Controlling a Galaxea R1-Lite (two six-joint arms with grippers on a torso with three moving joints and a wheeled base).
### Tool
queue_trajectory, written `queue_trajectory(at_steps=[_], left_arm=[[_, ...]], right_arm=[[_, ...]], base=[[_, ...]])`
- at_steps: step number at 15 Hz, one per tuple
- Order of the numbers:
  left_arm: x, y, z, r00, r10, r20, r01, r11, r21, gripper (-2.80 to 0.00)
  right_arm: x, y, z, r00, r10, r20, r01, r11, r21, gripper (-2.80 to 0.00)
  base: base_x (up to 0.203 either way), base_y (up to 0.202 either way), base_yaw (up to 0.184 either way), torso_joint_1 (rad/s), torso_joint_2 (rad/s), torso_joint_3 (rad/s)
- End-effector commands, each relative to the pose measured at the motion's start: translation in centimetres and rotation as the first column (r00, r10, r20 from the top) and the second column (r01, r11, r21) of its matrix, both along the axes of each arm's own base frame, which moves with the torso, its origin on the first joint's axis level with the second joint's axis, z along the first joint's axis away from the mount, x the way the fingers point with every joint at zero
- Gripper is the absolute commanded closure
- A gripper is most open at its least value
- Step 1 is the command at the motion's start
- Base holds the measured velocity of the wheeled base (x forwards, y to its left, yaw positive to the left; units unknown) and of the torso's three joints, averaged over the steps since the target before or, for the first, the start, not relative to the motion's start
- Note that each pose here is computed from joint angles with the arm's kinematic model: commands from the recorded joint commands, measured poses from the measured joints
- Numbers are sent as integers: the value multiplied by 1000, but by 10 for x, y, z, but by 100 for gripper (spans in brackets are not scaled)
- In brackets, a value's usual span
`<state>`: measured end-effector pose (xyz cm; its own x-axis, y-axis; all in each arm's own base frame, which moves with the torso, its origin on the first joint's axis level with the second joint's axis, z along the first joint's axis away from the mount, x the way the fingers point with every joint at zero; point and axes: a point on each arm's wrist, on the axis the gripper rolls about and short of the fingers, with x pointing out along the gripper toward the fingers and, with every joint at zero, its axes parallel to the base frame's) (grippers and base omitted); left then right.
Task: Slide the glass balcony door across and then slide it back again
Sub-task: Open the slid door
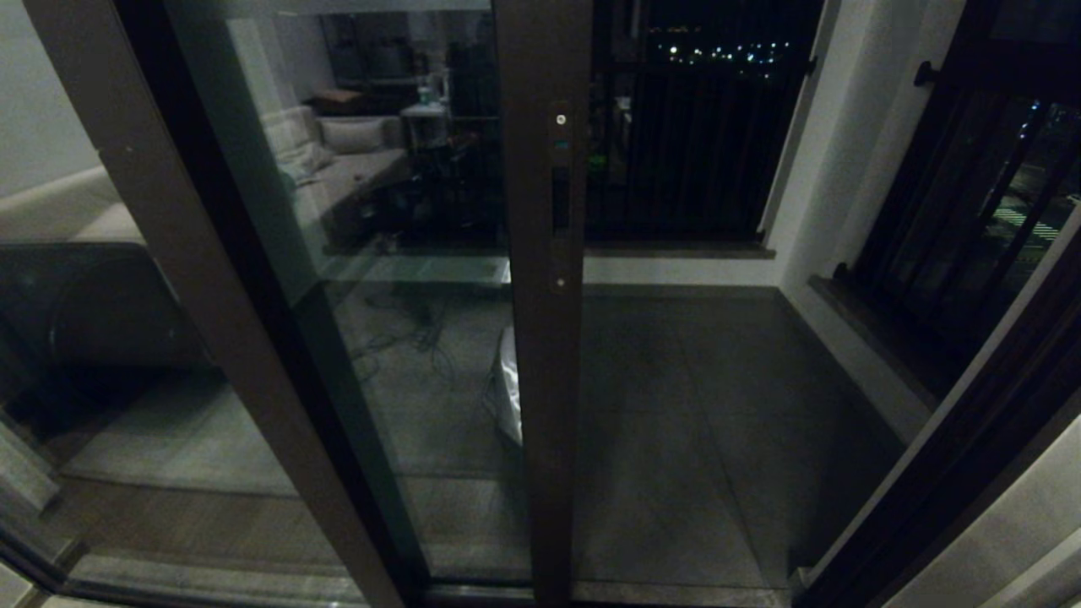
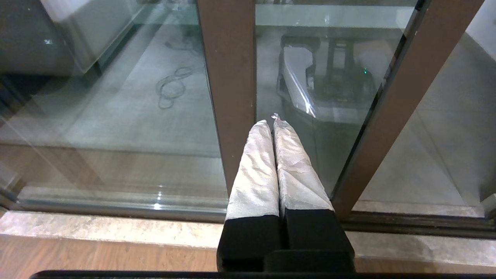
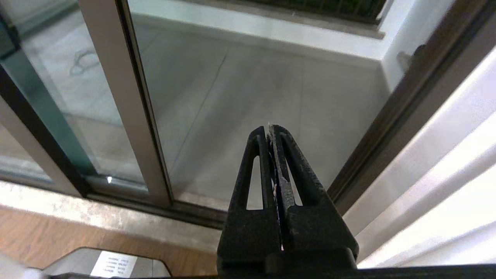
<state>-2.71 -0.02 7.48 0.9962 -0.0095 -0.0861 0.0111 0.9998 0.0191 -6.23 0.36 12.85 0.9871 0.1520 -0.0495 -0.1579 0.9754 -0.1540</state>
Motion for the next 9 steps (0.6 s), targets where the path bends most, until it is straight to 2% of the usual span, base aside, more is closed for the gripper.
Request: queue_trajectory(at_steps=[1, 3, 5, 6, 7, 8, 9], left_arm=[[0, 0, 0, 1000, -1, -1, 1, 1000, 0, 0], [0, 0, 0, 1000, -1, 0, 1, 1000, 0, 0], [0, 0, 0, 1000, -1, 0, 1, 1000, 0, 0], [0, 0, 0, 1000, 0, -1, 0, 1000, 0, 0], [0, 0, 0, 1000, -1, 0, 1, 1000, 0, 0], [0, 0, 0, 1000, -1, -1, 1, 1000, 0, 0], [0, 0, 0, 1000, -1, 0, 1, 1000, 0, 0]], right_arm=[[17, 0, -20, 1000, 2, -1, -2, 1000, -1, 0], [28, 0, -39, 1000, 3, -16, -3, 1000, -11, 0], [33, 0, -41, 999, -2, 47, 4, 999, -41, 0], [33, 0, -41, 999, -4, 47, 6, 999, -33, 0], [34, -1, -43, 999, -27, 41, 28, 999, -31, 0], [36, -2, -48, 994, -100, 34, 101, 994, -34, 0], [38, -3, -49, 989, -136, 56, 138, 990, -28, 0]], base=[[0, 0, 0, 0, 0, 0], [0, 0, 0, 0, 0, 0], [0, 0, 0, 0, 0, 0], [0, 0, 0, 0, 0, 0], [0, 0, 0, 0, 0, 0], [0, 0, 0, 0, 0, 0], [0, 0, 0, 0, 0, 0]])
